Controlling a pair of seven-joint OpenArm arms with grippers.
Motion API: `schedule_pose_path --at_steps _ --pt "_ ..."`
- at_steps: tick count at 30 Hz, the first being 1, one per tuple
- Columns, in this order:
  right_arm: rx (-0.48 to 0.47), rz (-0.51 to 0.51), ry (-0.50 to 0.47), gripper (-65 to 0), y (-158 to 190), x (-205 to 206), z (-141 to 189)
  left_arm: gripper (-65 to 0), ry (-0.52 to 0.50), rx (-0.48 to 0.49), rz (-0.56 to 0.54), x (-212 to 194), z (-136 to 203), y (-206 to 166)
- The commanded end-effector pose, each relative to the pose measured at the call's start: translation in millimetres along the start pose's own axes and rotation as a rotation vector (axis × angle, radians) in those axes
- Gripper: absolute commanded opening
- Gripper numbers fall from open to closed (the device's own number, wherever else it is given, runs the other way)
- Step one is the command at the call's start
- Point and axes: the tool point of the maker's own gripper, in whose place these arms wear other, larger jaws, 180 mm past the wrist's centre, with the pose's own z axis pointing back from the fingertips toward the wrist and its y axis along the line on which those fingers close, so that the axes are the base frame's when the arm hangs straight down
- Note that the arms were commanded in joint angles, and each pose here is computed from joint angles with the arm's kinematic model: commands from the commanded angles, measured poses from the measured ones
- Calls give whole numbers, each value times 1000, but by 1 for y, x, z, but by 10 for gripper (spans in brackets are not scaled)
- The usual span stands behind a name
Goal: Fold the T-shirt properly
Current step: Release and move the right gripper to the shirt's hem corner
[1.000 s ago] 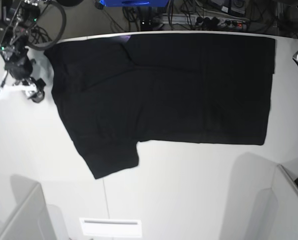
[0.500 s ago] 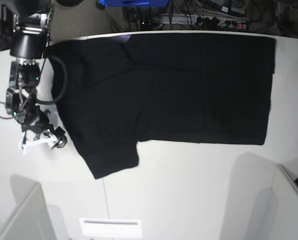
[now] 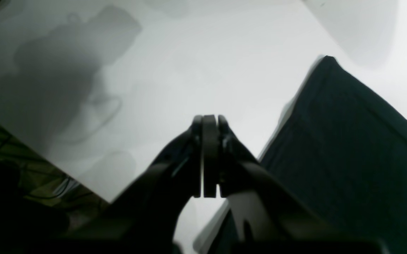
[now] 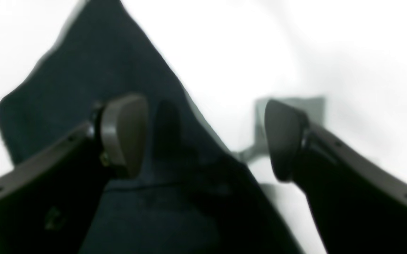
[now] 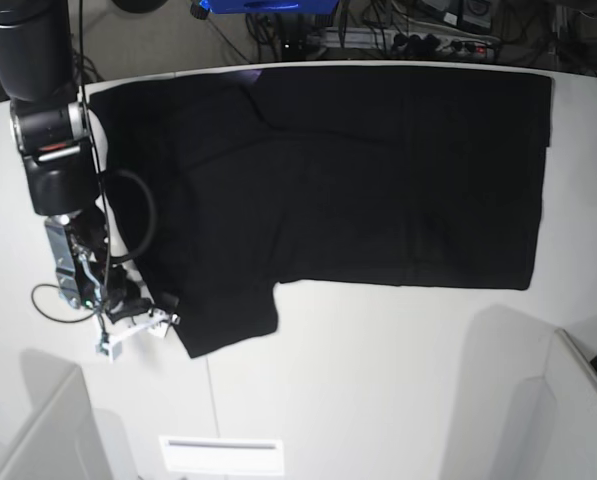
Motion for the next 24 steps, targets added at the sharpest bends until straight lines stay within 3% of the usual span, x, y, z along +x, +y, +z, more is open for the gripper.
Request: schedule_pose_path --at_steps 1,11,16,21,24 --pt "31 26 -68 -165 7 33 7 -650 -38 -1 -17 14 3 1" --pt "35 50 -7 -168 2 12 -2 -402 -36 -11 -16 13 1 -3" --pt "114 99 26 -173 21 -3 -5 -295 -15 -48 -44 10 -6 -17" --pt "145 105 39 -251 35 -10 -8 -281 0 -54 -42 5 -9 -18" --pt "148 105 40 -258 37 -11 -9 -281 19 -42 -22 -1 -12 -11"
